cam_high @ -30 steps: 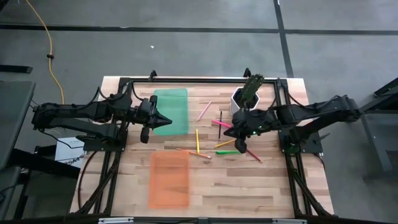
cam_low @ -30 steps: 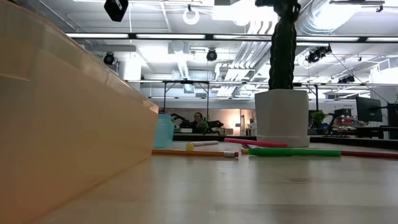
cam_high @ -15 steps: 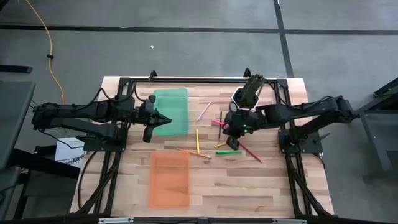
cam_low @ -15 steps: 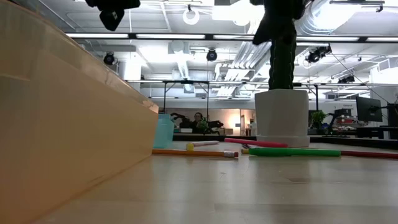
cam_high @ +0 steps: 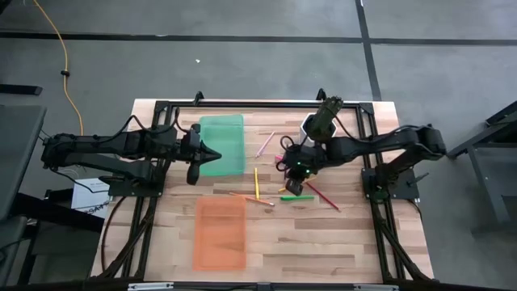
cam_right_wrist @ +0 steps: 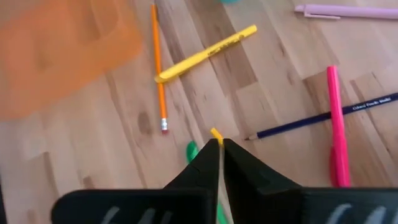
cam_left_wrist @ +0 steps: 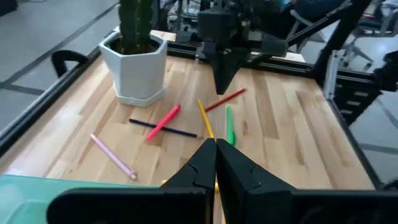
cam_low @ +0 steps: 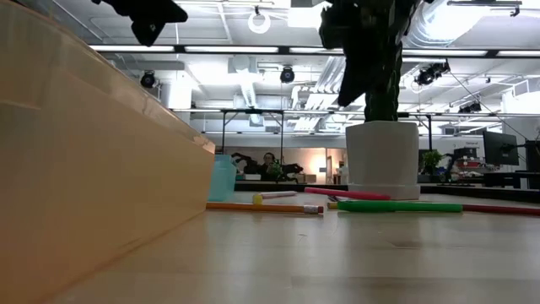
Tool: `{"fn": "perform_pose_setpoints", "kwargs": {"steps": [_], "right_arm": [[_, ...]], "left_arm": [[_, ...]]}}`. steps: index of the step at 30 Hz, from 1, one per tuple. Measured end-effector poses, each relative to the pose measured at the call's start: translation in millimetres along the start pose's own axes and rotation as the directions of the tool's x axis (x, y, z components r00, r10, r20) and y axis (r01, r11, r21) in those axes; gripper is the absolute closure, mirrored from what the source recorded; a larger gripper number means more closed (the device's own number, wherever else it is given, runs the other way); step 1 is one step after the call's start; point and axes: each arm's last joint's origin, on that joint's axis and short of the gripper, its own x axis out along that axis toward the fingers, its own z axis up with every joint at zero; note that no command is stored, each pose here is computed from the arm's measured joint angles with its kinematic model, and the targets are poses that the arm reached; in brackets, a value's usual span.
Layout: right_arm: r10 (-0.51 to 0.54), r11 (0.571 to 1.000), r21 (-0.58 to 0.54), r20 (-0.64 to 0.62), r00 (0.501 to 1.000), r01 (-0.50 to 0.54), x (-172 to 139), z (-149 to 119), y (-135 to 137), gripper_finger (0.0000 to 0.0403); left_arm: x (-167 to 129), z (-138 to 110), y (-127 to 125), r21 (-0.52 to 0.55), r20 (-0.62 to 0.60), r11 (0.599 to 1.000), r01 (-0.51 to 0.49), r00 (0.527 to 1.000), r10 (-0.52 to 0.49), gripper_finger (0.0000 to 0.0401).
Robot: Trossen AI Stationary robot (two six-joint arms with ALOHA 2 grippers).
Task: Sort pens & pencils
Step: Put the green pen into the green bin
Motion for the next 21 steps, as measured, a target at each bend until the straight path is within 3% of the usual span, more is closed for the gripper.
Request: {"fn": "perform_pose_setpoints", "kwargs": {"steps": [7, 21], "right_arm": [[-0.058, 0.998, -0.001, 0.016, 0.998, 0.058, 2, 5, -12, 0.0356], [-0.162, 0.985, -0.067, -0.062, 0.985, 0.158, 5, -2, -25, 0.0355]], "left_arm": [[0, 0, 1, 0.000, 0.004, 1.000, -0.026, 1.000, 0.026, 0.0400], [1, -2, 1, -0.009, -0.015, 0.999, -0.035, 0.999, 0.035, 0.0400]]}}
